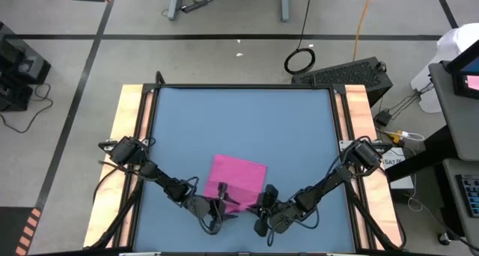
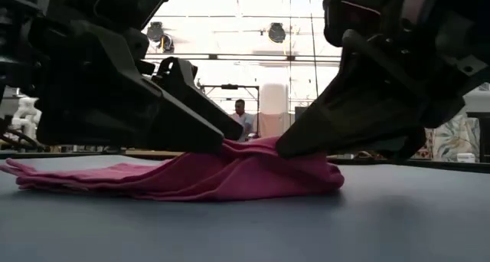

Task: Roll towel
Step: Roll the light red towel

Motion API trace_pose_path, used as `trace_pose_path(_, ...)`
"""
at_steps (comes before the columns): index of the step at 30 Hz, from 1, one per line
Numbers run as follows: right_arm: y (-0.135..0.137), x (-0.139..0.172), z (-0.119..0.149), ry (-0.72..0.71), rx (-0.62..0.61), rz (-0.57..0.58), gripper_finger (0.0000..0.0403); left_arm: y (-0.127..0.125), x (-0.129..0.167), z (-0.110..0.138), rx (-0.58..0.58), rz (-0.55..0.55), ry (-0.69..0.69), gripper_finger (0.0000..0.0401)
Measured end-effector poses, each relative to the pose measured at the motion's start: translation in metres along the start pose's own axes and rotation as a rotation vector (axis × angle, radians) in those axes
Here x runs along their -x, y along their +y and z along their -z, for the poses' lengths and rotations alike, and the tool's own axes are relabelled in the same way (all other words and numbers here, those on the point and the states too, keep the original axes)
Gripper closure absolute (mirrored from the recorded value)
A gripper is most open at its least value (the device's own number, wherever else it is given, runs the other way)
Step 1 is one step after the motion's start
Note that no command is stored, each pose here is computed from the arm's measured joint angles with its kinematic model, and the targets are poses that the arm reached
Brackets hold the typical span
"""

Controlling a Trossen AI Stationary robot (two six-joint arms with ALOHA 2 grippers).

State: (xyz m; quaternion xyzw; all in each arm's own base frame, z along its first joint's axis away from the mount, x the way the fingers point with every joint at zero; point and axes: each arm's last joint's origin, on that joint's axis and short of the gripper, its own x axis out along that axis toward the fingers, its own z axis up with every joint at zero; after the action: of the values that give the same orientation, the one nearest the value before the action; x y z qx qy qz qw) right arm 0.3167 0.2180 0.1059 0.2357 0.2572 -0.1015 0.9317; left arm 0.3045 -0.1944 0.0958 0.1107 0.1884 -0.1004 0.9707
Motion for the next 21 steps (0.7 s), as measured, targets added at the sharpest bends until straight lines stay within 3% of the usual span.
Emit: trace_pose_path(21, 0.000, -0.001, -0.002, -0.004, -0.029, -0.005, 0.0395, -0.001, -0.032, 0.007, 0.029, -0.074, 0.045, 0.0185)
